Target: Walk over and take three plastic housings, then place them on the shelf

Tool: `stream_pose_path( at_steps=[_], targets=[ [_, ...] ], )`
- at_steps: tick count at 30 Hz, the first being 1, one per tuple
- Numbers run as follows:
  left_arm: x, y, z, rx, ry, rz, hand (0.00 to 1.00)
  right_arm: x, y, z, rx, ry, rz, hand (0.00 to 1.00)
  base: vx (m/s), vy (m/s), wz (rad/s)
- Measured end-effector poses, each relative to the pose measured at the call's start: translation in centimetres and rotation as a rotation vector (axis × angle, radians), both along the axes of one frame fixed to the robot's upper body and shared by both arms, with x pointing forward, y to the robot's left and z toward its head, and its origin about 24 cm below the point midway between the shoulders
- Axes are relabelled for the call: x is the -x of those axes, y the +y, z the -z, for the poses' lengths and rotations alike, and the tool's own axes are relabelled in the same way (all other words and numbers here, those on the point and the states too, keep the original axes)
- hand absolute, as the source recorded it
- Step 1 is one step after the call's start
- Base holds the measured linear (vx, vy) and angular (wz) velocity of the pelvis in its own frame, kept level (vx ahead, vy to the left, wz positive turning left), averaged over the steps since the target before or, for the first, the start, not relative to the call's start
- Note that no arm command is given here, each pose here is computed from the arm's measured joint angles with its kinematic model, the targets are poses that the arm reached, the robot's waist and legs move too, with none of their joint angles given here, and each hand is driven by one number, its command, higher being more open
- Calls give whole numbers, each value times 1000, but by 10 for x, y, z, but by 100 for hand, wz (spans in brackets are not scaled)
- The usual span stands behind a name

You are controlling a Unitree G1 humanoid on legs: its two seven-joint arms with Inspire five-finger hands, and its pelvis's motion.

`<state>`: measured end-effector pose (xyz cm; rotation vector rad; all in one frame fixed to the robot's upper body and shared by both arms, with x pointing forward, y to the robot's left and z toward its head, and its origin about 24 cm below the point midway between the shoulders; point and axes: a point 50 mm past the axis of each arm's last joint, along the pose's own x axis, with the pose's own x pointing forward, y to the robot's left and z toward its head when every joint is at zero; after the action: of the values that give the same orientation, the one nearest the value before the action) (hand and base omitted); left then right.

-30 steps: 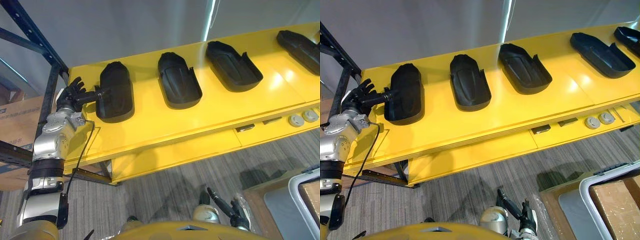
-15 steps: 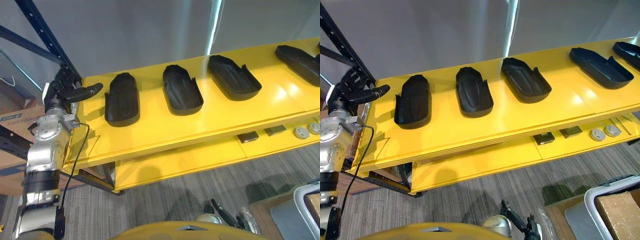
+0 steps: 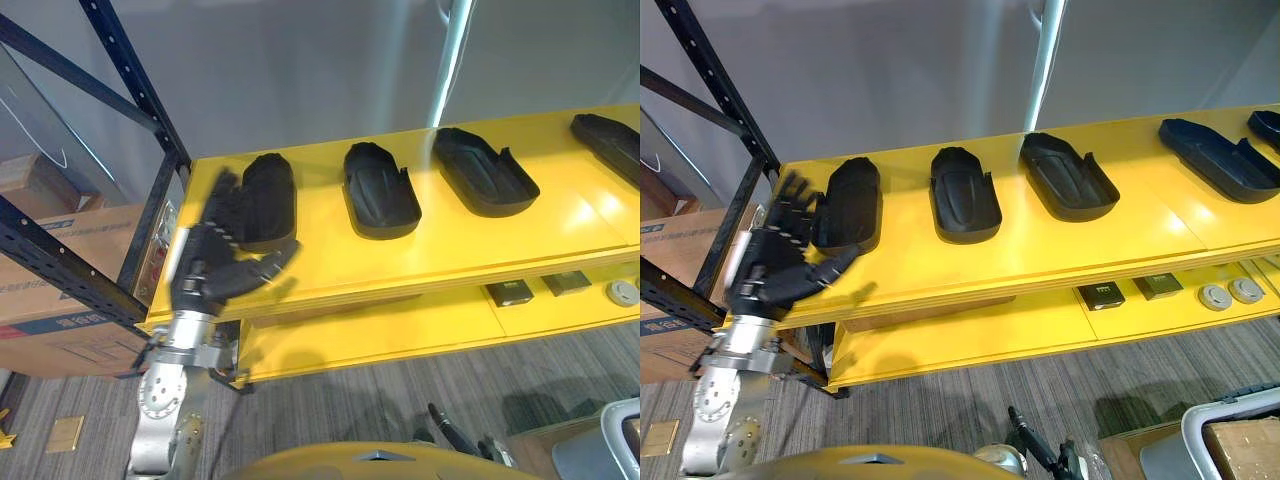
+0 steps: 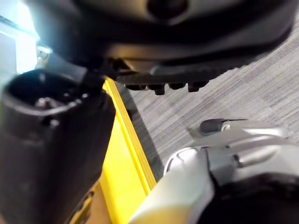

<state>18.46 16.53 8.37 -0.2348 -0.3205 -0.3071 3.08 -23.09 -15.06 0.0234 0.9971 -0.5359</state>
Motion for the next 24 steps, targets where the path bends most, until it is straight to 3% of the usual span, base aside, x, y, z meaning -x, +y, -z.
stream_pose_path(
  at_steps=[1,2,4,7,10,15,18,19,21,23,24],
  targets=[
    [1,-18,5,26,3,193,100,-1,-3,0,1,-1,-17,100,3,10,-4],
    [1,-26,7,32,7,287,100,-3,-4,0,0,-4,-20,100,23,14,-5],
    [8,-62,17,-3,53,682,100,-9,-8,0,0,-8,-30,100,40,6,-12],
    [23,-89,35,-21,167,1023,100,-20,-11,0,-3,-21,-74,100,42,7,-15],
    [32,-97,54,-20,322,1161,100,-25,-12,1,-12,-17,-94,100,0,-12,-12],
    [45,-104,79,94,585,1247,100,-24,-14,2,-8,15,-135,100,-20,-16,-9],
    [53,-108,122,72,869,1163,100,-24,-10,4,-24,45,-153,100,-14,-12,-3],
    [57,-103,145,10,997,1059,100,-23,-7,5,-32,57,-166,100,0,0,0],
    [64,-85,181,-68,1220,816,100,-21,-3,6,-39,63,-174,100,0,0,0],
    [80,-40,223,-55,1494,377,100,-24,5,8,-52,56,-174,100,-3,-14,6],
    [83,-18,231,-23,1532,211,100,-25,9,9,-59,53,-169,100,-15,-17,15]
  ],
)
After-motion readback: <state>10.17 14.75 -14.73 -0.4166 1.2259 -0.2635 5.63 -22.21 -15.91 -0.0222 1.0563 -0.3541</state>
